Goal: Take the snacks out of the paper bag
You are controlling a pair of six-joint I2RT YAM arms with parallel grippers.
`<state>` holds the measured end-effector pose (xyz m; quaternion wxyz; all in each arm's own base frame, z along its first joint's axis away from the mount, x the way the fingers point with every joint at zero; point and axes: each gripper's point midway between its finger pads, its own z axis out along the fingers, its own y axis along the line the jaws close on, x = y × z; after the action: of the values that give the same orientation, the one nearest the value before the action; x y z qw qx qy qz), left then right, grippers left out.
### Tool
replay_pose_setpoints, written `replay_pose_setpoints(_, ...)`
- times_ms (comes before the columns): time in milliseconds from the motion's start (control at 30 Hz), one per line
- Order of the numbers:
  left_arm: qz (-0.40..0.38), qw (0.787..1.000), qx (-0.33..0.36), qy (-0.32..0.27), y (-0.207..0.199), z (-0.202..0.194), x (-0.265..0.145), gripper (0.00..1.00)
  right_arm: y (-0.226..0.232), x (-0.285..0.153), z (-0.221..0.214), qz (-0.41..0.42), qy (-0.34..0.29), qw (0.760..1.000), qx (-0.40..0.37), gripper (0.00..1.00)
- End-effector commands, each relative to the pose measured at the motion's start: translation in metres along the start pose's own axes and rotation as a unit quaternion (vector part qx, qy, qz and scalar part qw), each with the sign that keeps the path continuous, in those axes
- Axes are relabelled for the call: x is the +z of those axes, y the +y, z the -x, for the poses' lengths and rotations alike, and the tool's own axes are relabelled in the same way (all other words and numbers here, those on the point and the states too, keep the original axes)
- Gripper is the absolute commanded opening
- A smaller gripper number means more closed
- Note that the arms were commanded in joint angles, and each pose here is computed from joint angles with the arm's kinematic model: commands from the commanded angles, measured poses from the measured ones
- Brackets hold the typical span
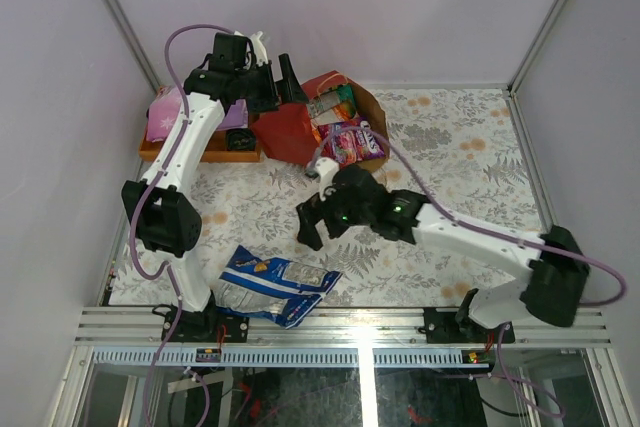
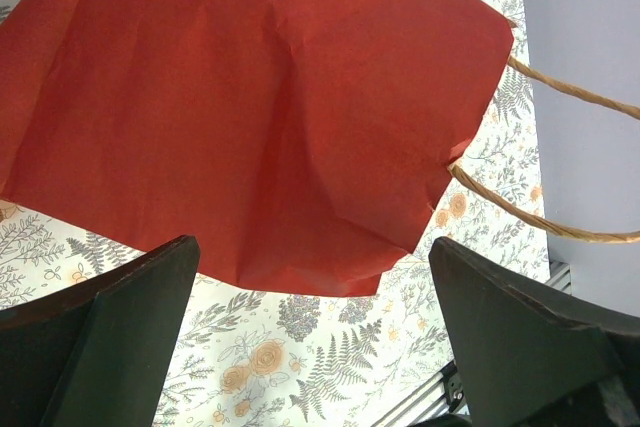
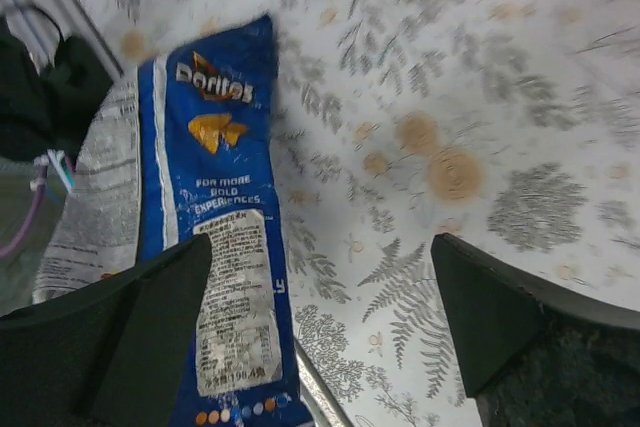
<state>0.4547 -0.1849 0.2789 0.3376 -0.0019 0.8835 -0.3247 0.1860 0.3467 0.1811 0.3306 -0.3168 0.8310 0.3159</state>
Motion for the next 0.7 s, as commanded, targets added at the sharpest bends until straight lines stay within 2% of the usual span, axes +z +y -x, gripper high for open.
replay_pose_setpoints(0,-0.002,1.000,0.005,-0.008,0.004,0.005,0.004,1.00,0.025,0.035,-0.065,0.099,0.133,0.986,0.020,0.99)
replay_pose_setpoints(67,-0.002,1.000,0.004,-0.007,0.005,0.004,0.005,1.00,0.032,0.044,-0.094,0.137,0.189,0.972,0.033,0.99)
replay_pose_setpoints(133,-0.003,1.000,0.004,-0.005,0.005,0.002,0.005,1.00,0.049,0.048,-0.108,0.200,0.218,0.954,0.054,0.99)
replay_pose_setpoints(267,-0.001,1.000,0.005,-0.006,0.006,0.001,0.004,1.00,0.080,0.041,-0.109,0.304,0.228,0.920,0.092,0.99)
replay_pose_setpoints(400,-0.001,1.000,0.004,-0.006,0.007,0.000,0.004,1.00,0.096,0.036,-0.104,0.362,0.234,0.895,0.113,0.99)
replay_pose_setpoints(433,-0.001,1.000,0.003,-0.005,0.007,-0.001,0.004,1.00,0.100,0.034,-0.104,0.374,0.236,0.889,0.120,0.93)
replay_pose_setpoints(500,-0.001,1.000,0.004,-0.005,0.007,-0.001,0.004,1.00,0.105,0.033,-0.103,0.395,0.240,0.877,0.131,0.70)
replay_pose_setpoints(533,-0.001,1.000,0.004,-0.006,0.007,-0.001,0.004,1.00,0.107,0.033,-0.101,0.402,0.239,0.874,0.134,0.51)
replay_pose_setpoints(600,0.000,1.000,0.003,-0.006,0.008,-0.002,0.004,1.00,0.107,0.038,-0.097,0.401,0.238,0.873,0.139,0.04)
replay_pose_setpoints(667,0.000,1.000,0.004,-0.006,0.007,-0.001,0.004,1.00,0.100,0.048,-0.091,0.381,0.229,0.886,0.135,0.00)
